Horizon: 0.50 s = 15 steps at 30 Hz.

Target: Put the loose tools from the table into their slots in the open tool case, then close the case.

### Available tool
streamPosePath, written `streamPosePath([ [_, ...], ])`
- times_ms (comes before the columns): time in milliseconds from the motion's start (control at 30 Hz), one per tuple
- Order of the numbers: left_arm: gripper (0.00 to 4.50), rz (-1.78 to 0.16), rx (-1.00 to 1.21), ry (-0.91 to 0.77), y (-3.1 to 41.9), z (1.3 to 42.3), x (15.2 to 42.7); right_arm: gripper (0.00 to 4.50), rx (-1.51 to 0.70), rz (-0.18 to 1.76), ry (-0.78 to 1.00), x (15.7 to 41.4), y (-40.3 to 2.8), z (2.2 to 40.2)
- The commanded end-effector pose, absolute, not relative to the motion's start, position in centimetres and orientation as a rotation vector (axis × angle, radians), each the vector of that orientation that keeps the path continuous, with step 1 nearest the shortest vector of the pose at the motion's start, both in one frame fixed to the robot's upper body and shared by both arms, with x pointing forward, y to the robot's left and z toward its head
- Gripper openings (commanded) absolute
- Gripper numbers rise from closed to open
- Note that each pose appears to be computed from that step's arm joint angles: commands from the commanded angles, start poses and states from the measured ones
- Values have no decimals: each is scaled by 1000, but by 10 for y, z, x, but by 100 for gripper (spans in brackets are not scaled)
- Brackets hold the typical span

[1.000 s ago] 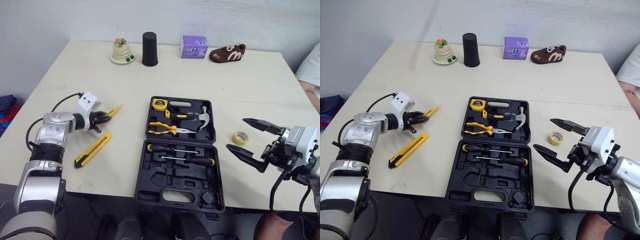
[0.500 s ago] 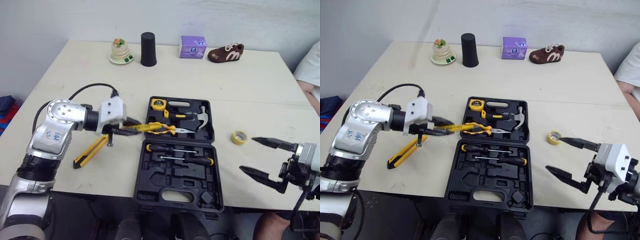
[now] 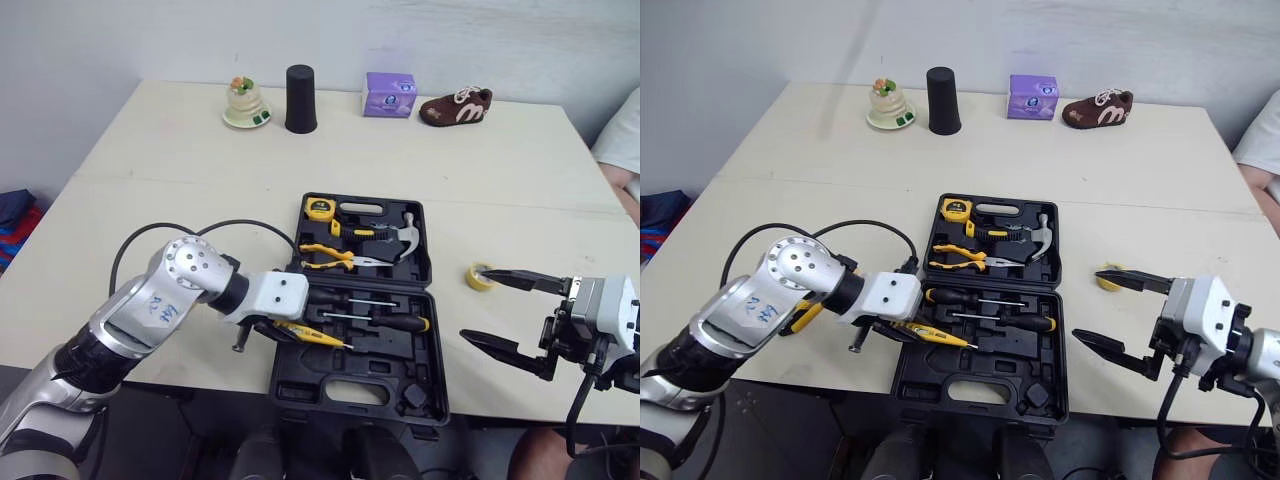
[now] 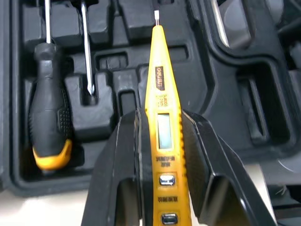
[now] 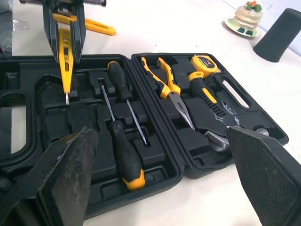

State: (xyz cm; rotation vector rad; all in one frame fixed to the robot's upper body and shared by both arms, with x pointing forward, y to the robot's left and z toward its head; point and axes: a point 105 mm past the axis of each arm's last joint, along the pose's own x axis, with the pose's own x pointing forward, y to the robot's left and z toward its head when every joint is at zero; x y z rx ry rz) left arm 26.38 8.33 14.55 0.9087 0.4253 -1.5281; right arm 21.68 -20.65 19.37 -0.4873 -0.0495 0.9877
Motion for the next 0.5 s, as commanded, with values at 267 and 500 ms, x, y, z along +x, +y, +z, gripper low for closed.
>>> streamPosePath([
  [267,53,-1425,906,410,60,150,277,450,-480,1003,-72,220,-192,195],
  [500,53,-1454,917,470,61,136,267,450,-479,991,-75,218,-198,194],
])
